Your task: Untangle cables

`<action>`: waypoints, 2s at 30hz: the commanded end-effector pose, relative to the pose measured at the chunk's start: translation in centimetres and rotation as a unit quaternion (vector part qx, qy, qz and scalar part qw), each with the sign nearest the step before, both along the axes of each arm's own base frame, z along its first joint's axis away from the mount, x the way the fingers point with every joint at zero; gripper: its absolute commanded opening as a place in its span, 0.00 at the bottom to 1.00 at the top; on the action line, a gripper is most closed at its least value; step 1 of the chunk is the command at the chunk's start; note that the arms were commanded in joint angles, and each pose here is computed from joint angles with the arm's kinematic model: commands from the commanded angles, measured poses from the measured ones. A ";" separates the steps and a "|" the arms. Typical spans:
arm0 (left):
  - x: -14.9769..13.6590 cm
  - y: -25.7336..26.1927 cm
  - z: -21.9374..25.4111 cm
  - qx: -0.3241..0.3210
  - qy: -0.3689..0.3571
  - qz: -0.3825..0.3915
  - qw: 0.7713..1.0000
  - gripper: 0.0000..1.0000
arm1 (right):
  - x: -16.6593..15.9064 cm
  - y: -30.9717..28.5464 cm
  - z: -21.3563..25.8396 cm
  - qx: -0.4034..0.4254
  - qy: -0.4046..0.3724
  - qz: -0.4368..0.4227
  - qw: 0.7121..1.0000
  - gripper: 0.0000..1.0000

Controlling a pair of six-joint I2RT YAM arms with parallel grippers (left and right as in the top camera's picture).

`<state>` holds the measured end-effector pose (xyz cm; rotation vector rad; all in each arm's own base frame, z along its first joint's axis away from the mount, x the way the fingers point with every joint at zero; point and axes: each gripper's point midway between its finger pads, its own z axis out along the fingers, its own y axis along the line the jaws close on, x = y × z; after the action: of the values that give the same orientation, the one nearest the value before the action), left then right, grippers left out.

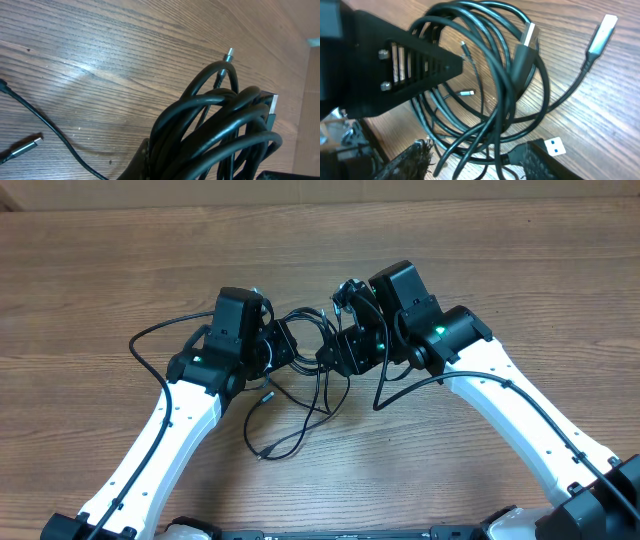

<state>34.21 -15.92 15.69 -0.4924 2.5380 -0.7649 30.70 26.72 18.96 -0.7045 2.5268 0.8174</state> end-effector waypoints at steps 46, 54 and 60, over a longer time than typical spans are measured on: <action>0.6 -0.8 1.4 0.023 -0.056 -0.074 0.995 0.04 | 0.4 -2.0 -2.8 -0.038 0.001 -0.026 0.999 0.40; 0.6 -0.6 1.3 0.044 -0.070 -0.096 0.992 0.06 | 0.1 -1.1 -0.7 -0.010 0.000 -0.012 1.000 0.43; 0.8 -0.1 0.8 0.064 -0.070 -0.092 0.991 0.09 | 0.2 -1.1 -0.6 -0.013 -0.012 -0.001 1.000 0.44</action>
<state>34.41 -16.36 16.09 -0.1934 2.5211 -0.7164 30.33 25.20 16.32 -0.6855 2.5931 0.7649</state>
